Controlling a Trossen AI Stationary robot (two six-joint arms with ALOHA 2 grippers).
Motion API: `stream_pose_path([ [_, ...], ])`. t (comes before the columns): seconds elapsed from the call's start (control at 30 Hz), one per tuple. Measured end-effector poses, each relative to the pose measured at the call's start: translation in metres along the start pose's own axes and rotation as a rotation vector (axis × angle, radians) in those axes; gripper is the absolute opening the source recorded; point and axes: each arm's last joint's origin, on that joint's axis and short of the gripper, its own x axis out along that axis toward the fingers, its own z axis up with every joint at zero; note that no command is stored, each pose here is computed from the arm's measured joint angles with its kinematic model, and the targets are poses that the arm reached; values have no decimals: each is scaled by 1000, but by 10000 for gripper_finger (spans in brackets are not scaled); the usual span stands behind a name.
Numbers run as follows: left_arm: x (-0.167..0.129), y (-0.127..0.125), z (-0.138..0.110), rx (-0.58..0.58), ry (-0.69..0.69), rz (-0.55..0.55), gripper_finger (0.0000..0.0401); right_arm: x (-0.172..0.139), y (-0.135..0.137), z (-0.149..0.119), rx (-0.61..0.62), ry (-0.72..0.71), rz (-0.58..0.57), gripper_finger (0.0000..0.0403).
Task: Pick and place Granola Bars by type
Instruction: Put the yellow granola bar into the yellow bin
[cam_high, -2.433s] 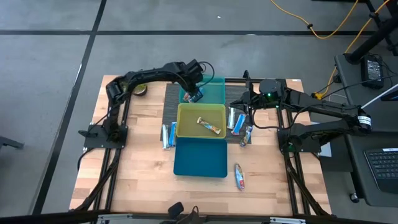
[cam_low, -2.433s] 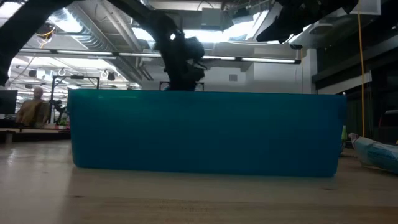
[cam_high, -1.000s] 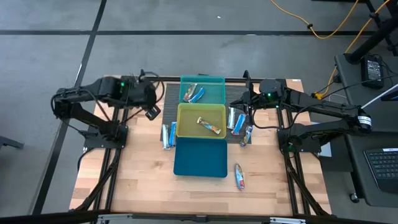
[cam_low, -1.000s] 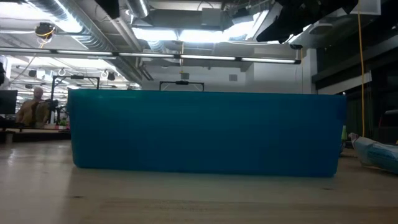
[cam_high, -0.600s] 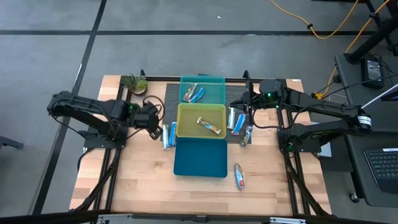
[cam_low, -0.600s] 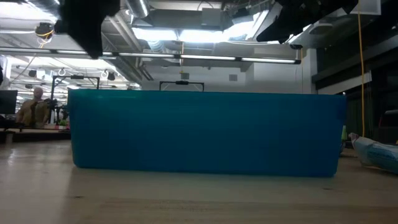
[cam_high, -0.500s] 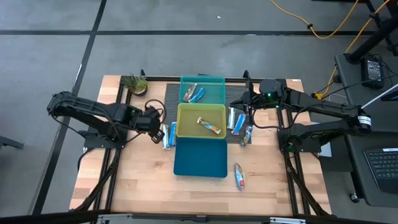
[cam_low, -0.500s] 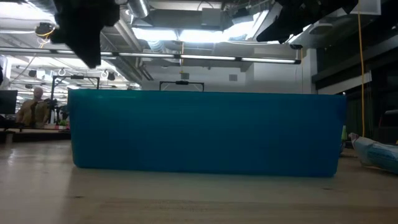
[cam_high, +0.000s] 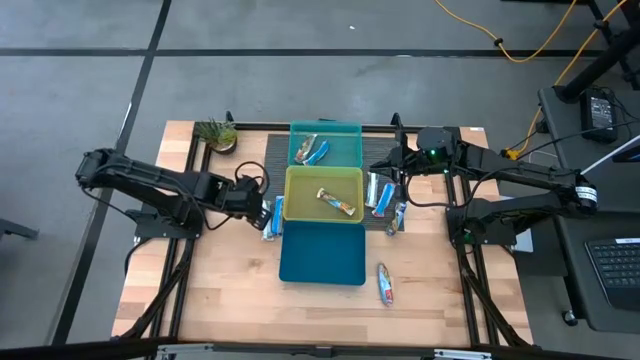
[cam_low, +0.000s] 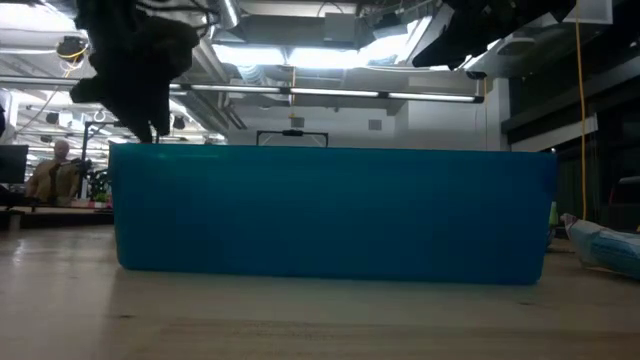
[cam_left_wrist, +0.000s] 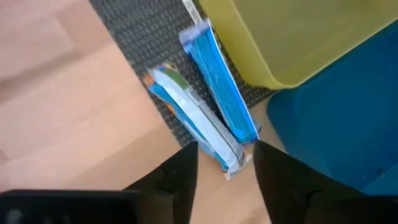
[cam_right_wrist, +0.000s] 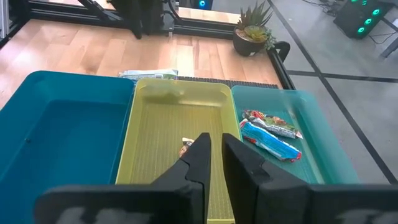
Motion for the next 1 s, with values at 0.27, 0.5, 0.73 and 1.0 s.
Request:
stream_pose_path([
  [0.27,32,12,-7,-78,1,-54,235,0,0,0,-17,0,0,44],
  [0.5,49,23,-10,-129,14,-60,266,0,0,0,-26,0,0,44],
  [0.73,56,27,-13,-134,1,-59,268,0,0,0,-26,0,0,44],
  [1.0,83,28,-15,-130,43,-59,267,0,0,0,-26,0,0,44],
])
